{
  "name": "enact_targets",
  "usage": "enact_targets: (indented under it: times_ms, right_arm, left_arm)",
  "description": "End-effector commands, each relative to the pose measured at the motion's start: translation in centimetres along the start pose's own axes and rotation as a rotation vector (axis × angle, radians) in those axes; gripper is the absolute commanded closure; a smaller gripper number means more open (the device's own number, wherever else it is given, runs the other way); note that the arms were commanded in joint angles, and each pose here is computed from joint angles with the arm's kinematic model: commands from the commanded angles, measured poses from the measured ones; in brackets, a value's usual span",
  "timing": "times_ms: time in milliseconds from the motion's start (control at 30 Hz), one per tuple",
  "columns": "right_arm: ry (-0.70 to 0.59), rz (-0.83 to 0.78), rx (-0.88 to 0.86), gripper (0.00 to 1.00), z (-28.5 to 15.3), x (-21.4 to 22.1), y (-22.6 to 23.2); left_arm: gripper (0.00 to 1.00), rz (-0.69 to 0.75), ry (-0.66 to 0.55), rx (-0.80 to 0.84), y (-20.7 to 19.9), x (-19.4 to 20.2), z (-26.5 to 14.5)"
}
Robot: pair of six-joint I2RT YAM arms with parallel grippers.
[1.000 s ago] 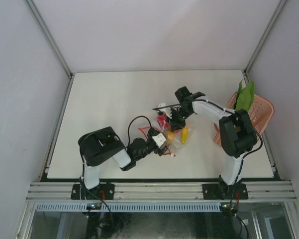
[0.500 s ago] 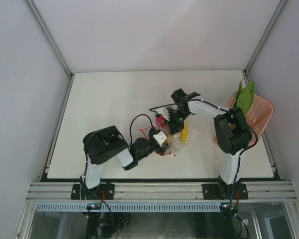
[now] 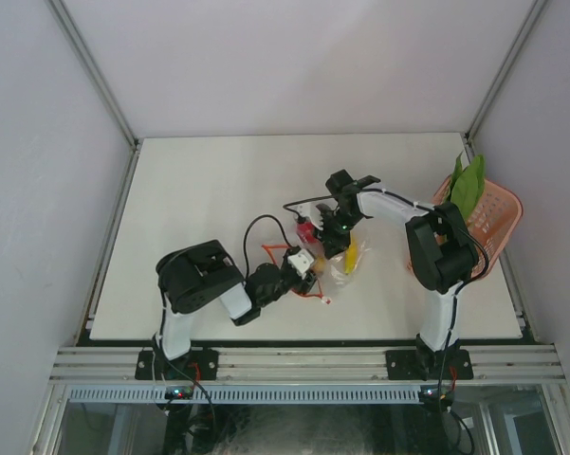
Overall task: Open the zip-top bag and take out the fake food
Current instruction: Pick up the fake fruit from the zipper food storage bag.
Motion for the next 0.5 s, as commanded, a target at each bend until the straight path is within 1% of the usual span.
enact_targets:
  times_ms: [0,100,267,467]
  right_arm:
    - [-0.022,0.027,0.023,0.90,-0.3,-0.9,-0.4]
    - [-0.017,0.047,0.041,0.90,-0.3,-0.8,-0.7]
    - [-0.017,0.067,0.055,0.90,-0.4,-0.6,-1.0]
    - [-0.020,0.076,0.063,0.91,-0.6,-0.4,-1.2]
  left_arm:
    - [0.75,-0.059,-0.084,-0.017,0.4,-2.2,-1.3]
    - [0.80,-0.097,-0.098,-0.019,0.4,-2.8,-2.4]
    - [0.81,-0.167,-0.123,0.000,0.3,-3.6,-4.2]
    - [0.85,-0.278,-0.121,0.023,-0.1,-3.7,-6.4]
Point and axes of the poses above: each gripper's point midway between its finger pads, its own z axis out along the fingers, its own y axis along the line the jaws close on, x = y × z, the point moved 10 cm from there along -z, back along the fingers, and after that the axes turned 8 degrees about z, right-handed, at the moved point
